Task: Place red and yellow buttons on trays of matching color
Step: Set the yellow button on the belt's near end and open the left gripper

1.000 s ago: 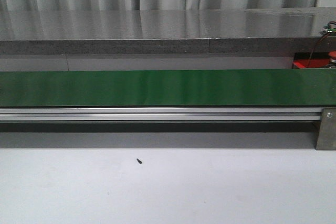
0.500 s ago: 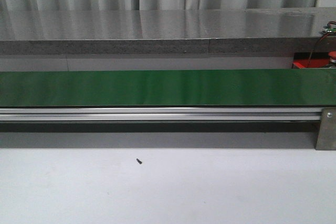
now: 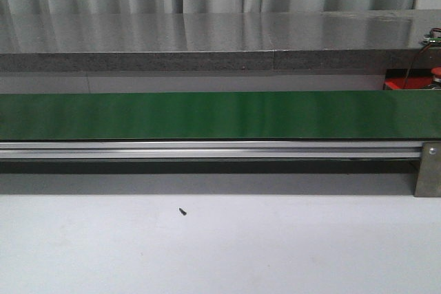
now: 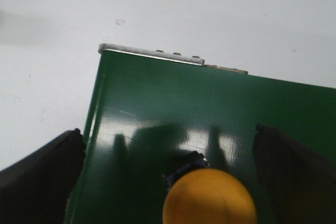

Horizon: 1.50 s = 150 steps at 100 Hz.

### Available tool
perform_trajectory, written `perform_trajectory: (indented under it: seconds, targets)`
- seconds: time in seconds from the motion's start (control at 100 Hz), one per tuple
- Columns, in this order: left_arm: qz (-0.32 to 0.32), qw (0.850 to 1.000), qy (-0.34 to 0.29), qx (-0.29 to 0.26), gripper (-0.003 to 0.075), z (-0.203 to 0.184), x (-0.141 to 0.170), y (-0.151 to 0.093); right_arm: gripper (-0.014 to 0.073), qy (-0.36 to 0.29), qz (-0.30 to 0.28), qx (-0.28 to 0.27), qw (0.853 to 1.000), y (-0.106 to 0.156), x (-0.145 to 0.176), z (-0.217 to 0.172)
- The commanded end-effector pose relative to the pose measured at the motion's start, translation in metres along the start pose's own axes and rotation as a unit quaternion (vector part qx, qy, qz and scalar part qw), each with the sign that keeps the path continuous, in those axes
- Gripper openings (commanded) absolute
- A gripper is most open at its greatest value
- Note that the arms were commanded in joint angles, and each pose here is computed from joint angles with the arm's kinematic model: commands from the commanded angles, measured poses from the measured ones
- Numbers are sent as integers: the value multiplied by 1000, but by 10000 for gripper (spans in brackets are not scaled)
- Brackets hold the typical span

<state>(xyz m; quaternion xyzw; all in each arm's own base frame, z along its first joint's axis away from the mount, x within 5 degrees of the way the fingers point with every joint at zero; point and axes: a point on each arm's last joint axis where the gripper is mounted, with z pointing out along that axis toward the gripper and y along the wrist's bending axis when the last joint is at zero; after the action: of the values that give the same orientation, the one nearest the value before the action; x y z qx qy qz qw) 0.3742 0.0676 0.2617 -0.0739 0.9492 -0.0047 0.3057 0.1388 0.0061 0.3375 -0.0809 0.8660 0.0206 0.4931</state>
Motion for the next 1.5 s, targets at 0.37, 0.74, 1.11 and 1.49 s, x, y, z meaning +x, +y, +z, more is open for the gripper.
perform_trajectory:
  seconds: [0.37,0.74,1.11,1.49]
  targets:
    - [-30,980,-193,-45,652,-79,-58,36,-96,-45,2,10,999,-2,-13,-5]
    - [-85,970,-194,-118,652,-44,-69,121,-96,-45,2,10,999,-2,-13,-5]
    - [-96,973,-170,-124,652,27,-79,153,-96,-45,2,10,999,-2,-13,-5]
    - [-94,974,-168,-122,652,66,-86,162,-96,-45,2,10,999,-2,-13,-5]
